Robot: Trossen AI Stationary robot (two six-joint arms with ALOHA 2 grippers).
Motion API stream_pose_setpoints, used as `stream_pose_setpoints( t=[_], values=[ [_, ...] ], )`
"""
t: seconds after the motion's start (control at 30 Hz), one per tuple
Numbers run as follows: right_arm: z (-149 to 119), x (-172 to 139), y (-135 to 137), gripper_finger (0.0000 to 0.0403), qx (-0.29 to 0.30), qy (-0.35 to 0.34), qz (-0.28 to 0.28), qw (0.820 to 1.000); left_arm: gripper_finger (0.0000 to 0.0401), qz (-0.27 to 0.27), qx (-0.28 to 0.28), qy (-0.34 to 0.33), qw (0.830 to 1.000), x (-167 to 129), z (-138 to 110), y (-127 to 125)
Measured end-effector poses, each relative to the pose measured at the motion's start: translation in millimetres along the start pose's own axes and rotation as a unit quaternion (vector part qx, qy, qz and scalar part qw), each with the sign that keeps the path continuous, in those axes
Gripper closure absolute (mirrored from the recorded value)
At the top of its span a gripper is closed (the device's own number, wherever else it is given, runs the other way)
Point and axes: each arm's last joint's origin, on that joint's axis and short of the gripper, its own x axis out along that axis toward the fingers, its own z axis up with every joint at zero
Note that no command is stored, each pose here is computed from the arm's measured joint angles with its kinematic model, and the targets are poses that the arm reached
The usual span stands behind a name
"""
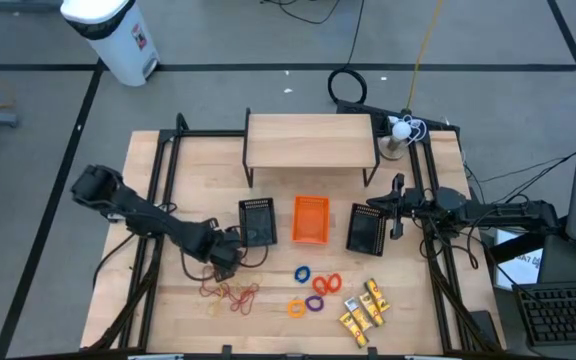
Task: Pick & Place Office Desk Supplies
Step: Put the red rubber band into the left black bin
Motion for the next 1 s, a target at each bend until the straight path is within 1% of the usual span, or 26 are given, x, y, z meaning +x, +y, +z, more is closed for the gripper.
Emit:
stream_pose_setpoints(
  t=[0.2, 0.4, 0.47, 0.53, 0.6, 0.7, 0.73, 0.77, 0.9, 1.0],
  values=[
    [-0.4, 0.1, 0.0, 0.0399, 0.000, 0.002, 0.000, 1.000, 0.0184, 0.005, 0.019, 0.016, 1.000, 13.4, 1.7, -4.8],
    [-0.8, 0.2, 0.0, 0.0399, 0.000, 0.004, 0.000, 1.000, 0.0206, 0.006, 0.041, 0.020, 0.999, 21.5, 4.0, -7.4],
    [-1.1, 0.5, 0.0, 0.0399, -0.001, 0.006, 0.000, 1.000, 0.0224, 0.001, 0.045, 0.029, 0.999, 23.7, 4.8, -6.8],
    [-1.6, 0.7, 0.0, 0.0399, -0.001, 0.008, 0.000, 1.000, 0.0254, -0.008, 0.049, 0.038, 0.998, 25.2, 6.1, -5.8],
    [-2.0, 1.1, 0.0, 0.0399, -0.001, 0.011, 0.000, 1.000, 0.0294, -0.019, 0.052, 0.041, 0.998, 26.2, 7.7, -4.7],
    [-2.9, 1.7, 0.1, 0.0399, -0.001, 0.015, -0.001, 1.000, 0.0365, -0.031, 0.058, 0.042, 0.997, 27.3, 10.2, -3.1],
    [-3.2, 1.9, 0.1, 0.0399, -0.001, 0.017, -0.001, 1.000, 0.0382, -0.032, 0.060, 0.042, 0.997, 27.6, 10.9, -2.4],
    [-3.6, 2.2, 0.1, 0.0399, -0.002, 0.019, -0.001, 1.000, 0.0390, -0.033, 0.063, 0.042, 0.997, 27.9, 11.7, -1.6],
    [-4.7, 2.9, 0.1, 0.0399, -0.002, 0.025, -0.001, 1.000, 0.0395, -0.032, 0.078, 0.036, 0.996, 26.4, 11.3, -1.0],
    [-5.0, 3.1, 0.1, 0.0399, -0.003, 0.026, -0.001, 1.000, 0.0398, -0.034, 0.082, 0.034, 0.996, 13.7, 11.5, 0.5]
  ],
)
